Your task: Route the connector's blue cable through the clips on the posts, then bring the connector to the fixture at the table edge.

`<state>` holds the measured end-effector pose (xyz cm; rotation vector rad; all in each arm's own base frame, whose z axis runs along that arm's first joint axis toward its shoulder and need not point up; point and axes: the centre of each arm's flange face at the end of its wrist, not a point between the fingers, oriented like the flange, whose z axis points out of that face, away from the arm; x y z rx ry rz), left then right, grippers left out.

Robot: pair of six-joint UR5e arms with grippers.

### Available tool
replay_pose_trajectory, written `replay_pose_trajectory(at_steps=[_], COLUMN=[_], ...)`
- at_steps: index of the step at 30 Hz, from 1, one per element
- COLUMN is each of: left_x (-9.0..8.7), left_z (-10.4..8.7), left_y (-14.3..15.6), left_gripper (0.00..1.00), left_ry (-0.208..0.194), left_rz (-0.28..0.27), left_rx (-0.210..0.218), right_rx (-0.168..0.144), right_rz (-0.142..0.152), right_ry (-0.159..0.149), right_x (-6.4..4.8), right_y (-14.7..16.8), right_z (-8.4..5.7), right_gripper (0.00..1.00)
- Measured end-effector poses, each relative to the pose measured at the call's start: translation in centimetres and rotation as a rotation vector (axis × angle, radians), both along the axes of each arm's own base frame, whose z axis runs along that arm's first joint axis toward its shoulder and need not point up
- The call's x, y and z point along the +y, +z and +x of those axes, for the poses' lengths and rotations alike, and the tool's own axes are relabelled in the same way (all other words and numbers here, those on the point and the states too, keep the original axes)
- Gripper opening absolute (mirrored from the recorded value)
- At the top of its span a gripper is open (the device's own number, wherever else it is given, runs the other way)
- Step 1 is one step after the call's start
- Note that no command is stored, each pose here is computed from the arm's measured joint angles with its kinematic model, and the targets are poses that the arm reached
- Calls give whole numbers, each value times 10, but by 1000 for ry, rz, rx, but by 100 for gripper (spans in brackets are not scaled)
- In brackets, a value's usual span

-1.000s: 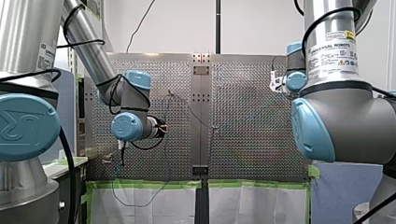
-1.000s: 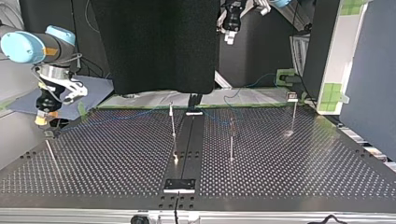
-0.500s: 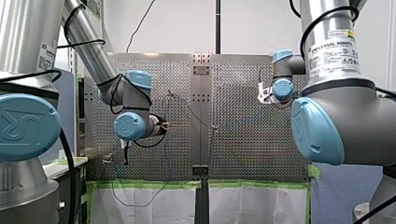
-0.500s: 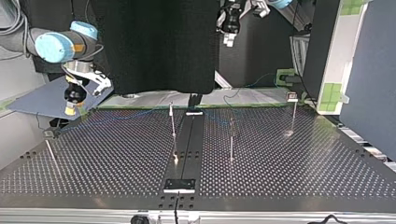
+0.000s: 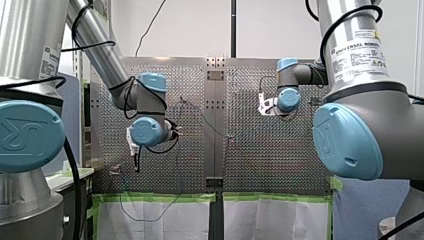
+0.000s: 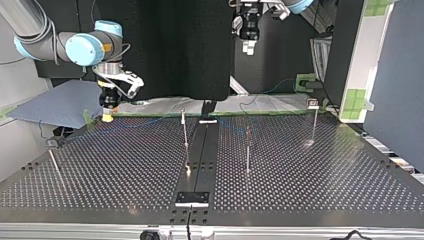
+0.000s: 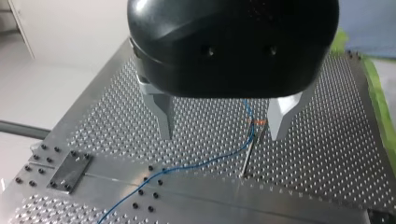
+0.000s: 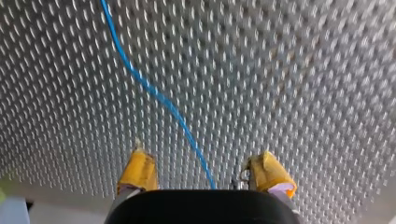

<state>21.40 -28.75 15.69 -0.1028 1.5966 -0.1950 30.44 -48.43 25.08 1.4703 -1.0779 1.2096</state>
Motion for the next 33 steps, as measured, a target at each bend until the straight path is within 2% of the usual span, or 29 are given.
replay_pose_trajectory(at_steps=[4,7,15,21,25,33], left_x=[4,6,13,15,16,15], left_z=[0,0,3,5,5,10], left_y=[0,0,0,0,0,1], left_gripper=[100,100,100,100,100,100], left_ry=[32,56,117,129,132,116], left_rz=[3,6,8,10,13,6], left_rx=[3,4,1,5,9,12], right_rx=[-28,-35,-15,25,44,40], right_rz=[10,16,35,63,80,68], right_ry=[65,97,114,154,203,298], right_x=[12,22,48,63,75,101], right_y=[-2,-6,-31,-55,-73,-80], right_z=[19,30,50,69,86,117], right_gripper=[100,100,100,100,100,100])
